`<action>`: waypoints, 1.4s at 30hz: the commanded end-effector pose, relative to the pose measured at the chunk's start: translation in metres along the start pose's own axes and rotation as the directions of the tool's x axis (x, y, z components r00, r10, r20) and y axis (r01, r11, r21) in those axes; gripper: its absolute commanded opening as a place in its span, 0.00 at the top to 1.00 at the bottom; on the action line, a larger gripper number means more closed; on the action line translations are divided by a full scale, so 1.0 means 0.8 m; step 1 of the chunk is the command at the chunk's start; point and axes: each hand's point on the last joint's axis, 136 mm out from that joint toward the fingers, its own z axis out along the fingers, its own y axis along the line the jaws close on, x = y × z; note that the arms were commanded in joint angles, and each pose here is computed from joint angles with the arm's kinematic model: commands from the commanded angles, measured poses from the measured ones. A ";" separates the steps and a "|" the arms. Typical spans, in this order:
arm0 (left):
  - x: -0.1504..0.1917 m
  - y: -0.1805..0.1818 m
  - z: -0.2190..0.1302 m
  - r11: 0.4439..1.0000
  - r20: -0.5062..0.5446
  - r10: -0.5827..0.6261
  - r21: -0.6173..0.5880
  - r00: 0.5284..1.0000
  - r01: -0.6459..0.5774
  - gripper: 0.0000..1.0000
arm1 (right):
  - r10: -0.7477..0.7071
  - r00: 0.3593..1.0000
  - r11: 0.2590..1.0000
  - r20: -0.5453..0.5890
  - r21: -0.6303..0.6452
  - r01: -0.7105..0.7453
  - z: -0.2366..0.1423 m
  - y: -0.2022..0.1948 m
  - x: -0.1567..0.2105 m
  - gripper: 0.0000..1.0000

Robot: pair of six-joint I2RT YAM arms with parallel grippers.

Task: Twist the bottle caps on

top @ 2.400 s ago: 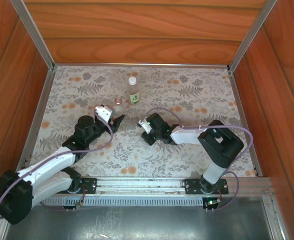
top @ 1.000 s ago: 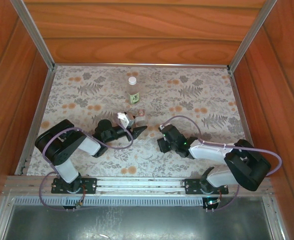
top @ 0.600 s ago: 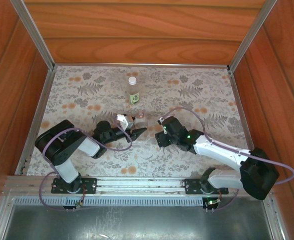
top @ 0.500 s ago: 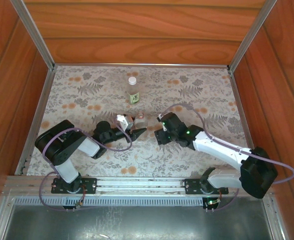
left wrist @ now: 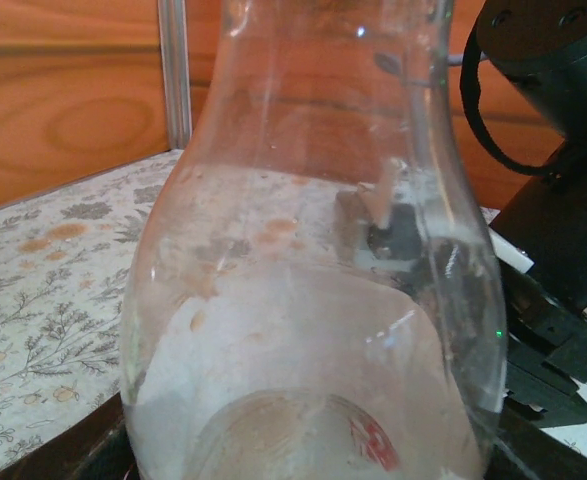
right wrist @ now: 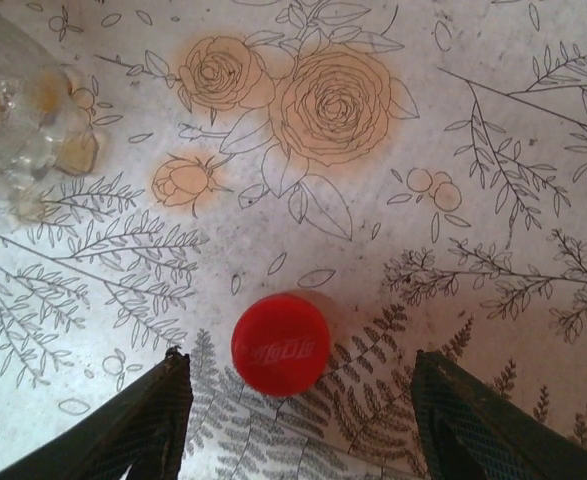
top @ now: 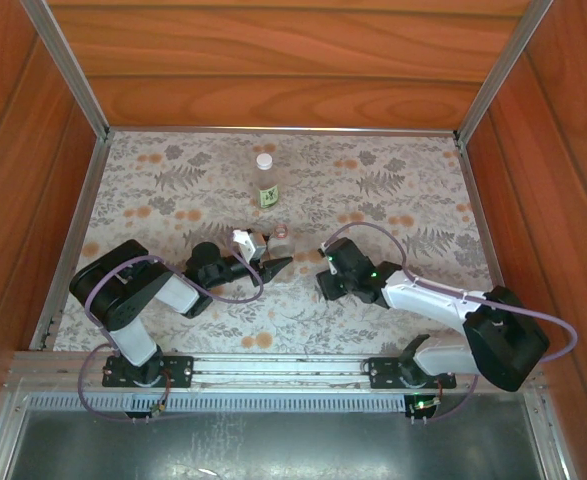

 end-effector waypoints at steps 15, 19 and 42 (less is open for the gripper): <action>0.030 0.000 0.000 0.998 -0.092 -0.054 0.012 0.994 0.055 0.40 | -0.009 0.999 0.999 -0.048 -0.047 0.007 0.026 0.007 0.009 0.51; 0.030 0.001 -0.001 0.999 -0.092 -0.053 0.007 0.994 0.054 0.40 | -0.008 0.997 0.999 -0.073 -0.035 0.006 0.029 0.005 0.014 0.55; 0.036 0.000 -0.001 0.999 -0.107 -0.044 0.009 0.993 0.045 0.40 | 0.003 0.998 1.000 -0.063 -0.019 -0.004 0.015 0.002 0.003 0.66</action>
